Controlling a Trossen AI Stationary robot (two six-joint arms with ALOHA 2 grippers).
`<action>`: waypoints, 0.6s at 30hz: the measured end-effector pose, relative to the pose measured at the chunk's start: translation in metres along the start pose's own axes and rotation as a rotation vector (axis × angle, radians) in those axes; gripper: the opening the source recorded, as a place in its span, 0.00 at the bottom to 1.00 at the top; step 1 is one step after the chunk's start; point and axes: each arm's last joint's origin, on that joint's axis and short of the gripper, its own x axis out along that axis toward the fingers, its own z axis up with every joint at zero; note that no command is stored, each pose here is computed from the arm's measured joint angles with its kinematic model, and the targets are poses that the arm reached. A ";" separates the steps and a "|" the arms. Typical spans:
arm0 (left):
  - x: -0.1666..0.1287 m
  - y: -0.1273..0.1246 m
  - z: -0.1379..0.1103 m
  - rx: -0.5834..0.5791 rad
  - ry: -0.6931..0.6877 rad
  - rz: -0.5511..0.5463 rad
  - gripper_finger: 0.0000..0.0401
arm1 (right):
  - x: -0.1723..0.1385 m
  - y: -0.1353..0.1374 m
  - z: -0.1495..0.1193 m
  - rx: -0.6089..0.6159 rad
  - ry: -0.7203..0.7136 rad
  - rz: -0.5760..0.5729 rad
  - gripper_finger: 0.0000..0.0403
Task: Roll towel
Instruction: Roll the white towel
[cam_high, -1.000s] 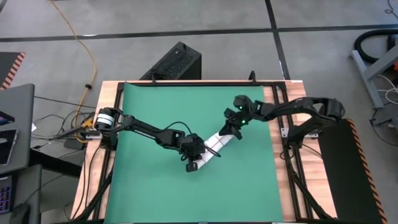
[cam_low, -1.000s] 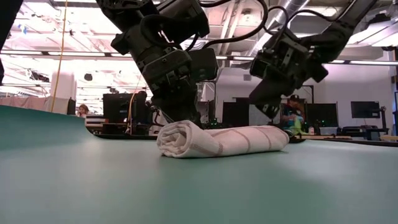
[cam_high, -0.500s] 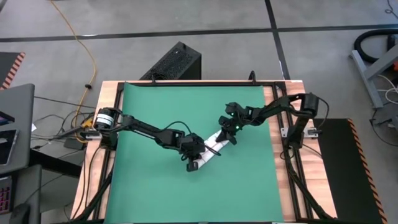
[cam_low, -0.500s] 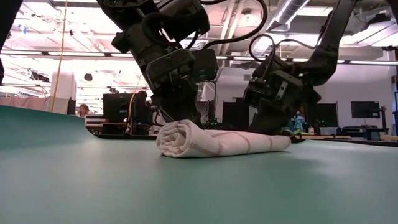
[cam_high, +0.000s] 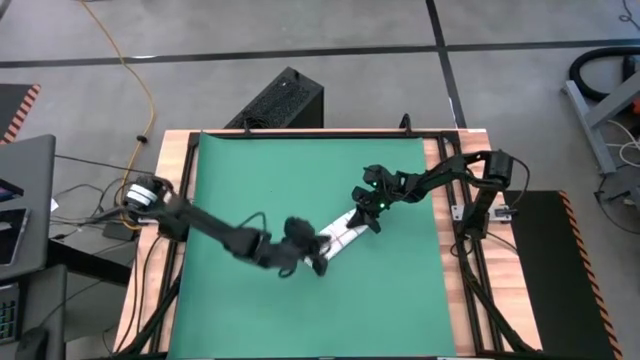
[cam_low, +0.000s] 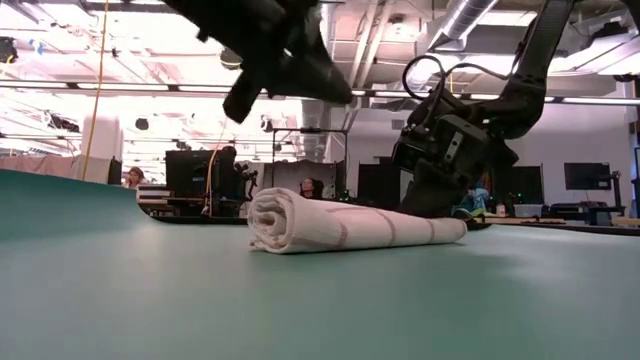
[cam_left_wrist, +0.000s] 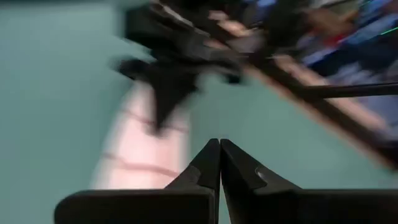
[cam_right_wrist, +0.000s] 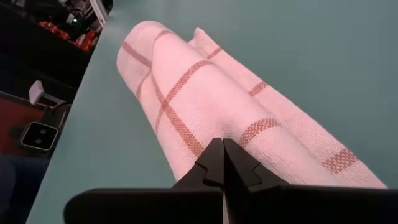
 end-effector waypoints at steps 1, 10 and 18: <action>-0.002 -0.003 -0.010 -0.045 -0.016 -0.042 0.00 | 0.000 0.000 0.000 0.001 0.000 -0.002 0.04; 0.012 0.006 -0.072 -0.183 -0.036 0.085 0.00 | 0.000 0.000 0.001 0.015 -0.013 -0.016 0.04; 0.019 0.013 -0.096 -0.211 0.078 0.087 0.00 | 0.000 -0.001 0.002 0.036 -0.027 -0.032 0.04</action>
